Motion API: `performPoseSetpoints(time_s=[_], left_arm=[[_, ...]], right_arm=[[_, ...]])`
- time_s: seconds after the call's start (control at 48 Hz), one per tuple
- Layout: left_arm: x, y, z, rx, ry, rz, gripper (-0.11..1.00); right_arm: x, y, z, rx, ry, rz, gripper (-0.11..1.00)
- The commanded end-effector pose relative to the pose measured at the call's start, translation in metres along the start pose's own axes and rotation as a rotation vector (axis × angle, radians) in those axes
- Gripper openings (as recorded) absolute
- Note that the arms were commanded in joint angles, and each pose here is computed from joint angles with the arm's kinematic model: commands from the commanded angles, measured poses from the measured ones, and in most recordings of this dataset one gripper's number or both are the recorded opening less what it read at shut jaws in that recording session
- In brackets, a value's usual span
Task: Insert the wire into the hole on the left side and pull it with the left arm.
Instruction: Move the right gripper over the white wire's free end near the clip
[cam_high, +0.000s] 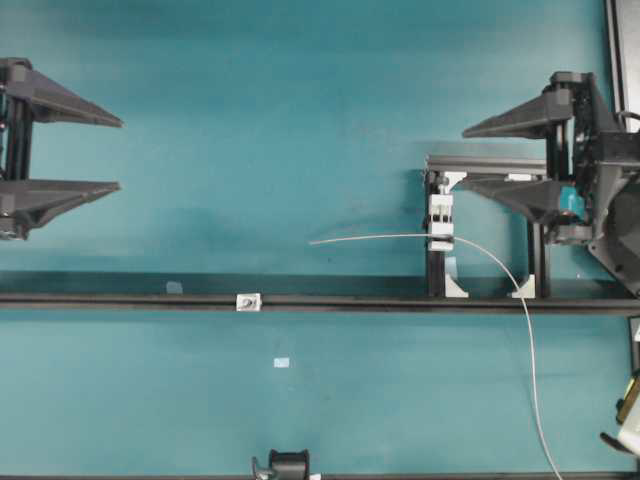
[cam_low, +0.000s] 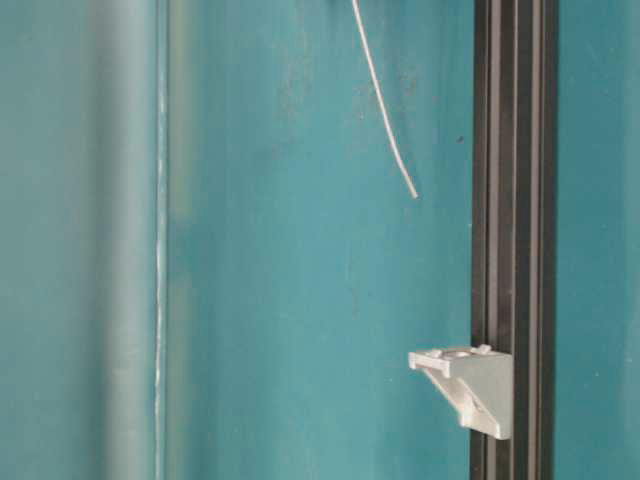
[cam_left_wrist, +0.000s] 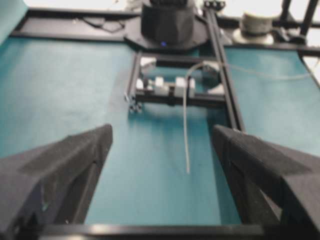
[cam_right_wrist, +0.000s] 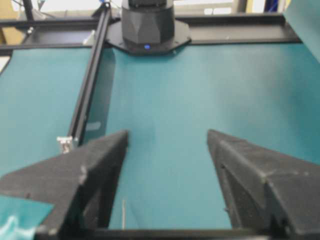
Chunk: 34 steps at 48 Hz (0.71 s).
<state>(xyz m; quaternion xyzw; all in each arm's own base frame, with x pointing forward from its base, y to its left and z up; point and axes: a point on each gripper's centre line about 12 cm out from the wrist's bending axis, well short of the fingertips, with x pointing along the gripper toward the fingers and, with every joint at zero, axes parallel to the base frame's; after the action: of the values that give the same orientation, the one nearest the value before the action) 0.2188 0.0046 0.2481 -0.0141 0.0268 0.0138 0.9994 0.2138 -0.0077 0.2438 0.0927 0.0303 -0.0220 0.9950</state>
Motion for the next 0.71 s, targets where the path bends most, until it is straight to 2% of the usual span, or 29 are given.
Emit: performPoseSetpoints(time_s=[0.0, 0.291, 0.687], left_arm=[[0.005, 0.001, 0.000, 0.000, -0.002, 0.004, 0.68], [0.014, 0.001, -0.015, 0.001, 0.063, 0.006, 0.70], [0.024, 0.002, -0.041, 0.009, 0.126, 0.009, 0.70]], right_arm=[[0.006, 0.000, 0.006, 0.008, -0.011, -0.002, 0.73], [0.021, -0.002, -0.006, 0.073, 0.064, -0.017, 0.71], [0.050, 0.001, -0.030, 0.087, 0.191, -0.020, 0.71]])
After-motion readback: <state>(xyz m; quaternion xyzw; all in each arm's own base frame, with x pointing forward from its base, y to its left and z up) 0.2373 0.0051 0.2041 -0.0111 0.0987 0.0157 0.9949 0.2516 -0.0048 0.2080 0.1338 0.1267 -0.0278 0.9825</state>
